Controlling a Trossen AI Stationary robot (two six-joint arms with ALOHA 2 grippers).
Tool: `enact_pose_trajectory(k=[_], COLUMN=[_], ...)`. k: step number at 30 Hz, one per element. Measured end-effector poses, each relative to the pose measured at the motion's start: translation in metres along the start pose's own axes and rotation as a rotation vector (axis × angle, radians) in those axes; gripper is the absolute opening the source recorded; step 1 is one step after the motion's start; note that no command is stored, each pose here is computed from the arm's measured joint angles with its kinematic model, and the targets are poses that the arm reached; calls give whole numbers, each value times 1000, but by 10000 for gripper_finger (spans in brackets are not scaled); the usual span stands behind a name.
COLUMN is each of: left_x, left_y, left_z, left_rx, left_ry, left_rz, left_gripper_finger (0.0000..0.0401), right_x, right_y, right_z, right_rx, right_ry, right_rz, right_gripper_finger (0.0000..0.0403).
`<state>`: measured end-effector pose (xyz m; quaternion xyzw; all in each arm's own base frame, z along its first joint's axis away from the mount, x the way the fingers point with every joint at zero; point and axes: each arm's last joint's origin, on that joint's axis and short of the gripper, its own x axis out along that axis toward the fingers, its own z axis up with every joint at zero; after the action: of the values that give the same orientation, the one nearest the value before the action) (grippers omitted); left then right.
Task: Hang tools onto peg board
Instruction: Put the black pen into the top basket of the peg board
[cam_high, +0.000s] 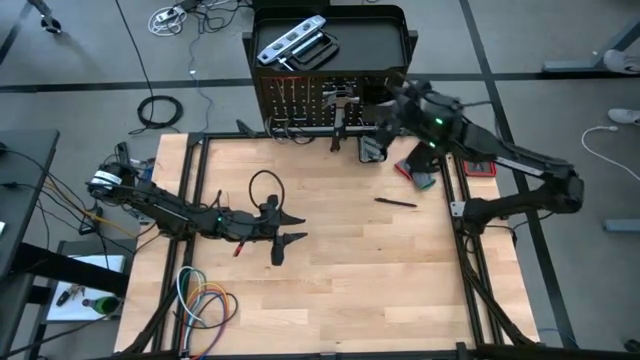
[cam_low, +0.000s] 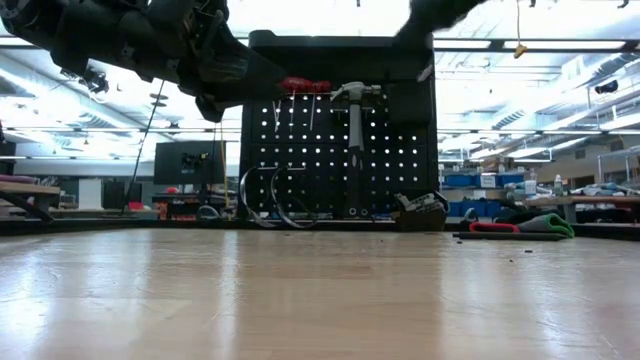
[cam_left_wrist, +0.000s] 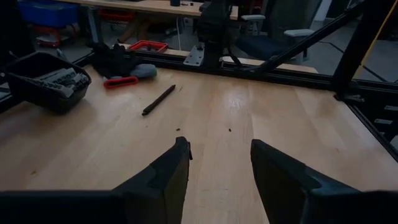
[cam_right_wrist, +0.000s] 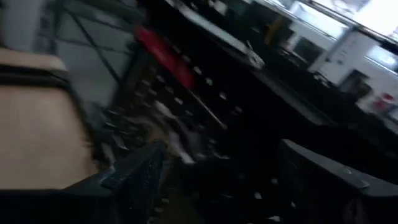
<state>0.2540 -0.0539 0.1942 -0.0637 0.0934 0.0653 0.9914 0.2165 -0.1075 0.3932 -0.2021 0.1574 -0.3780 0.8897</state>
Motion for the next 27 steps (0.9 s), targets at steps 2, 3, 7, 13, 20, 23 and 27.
enact_pose_trajectory(k=[2,3,7,13,20,23,27], left_x=[0,0,0,0,0,0,0], left_y=[0,0,-1,-1,-1,-1,-1], left_z=[0,0,0,0,0,0,0], left_rx=[-3,-3,-6,-31,-32,-21,10], left_ry=[0,0,3,5,1,1,-1], left_rz=[0,0,-19,-42,-35,-33,-26], left_gripper_finger=[172,172,172,172,172,172,172], right_x=[-19,-27,-46,-49,-39,-30,-16], right_y=[8,12,35,89,138,145,144], right_z=[8,9,-7,-61,-123,-148,-172], right_rx=[20,25,101,236,143,146,147], right_ry=[-23,-12,189,699,1014,1110,1138], right_rz=[49,74,206,465,506,546,530], right_gripper_finger=[317,315,303,277,254,246,234])
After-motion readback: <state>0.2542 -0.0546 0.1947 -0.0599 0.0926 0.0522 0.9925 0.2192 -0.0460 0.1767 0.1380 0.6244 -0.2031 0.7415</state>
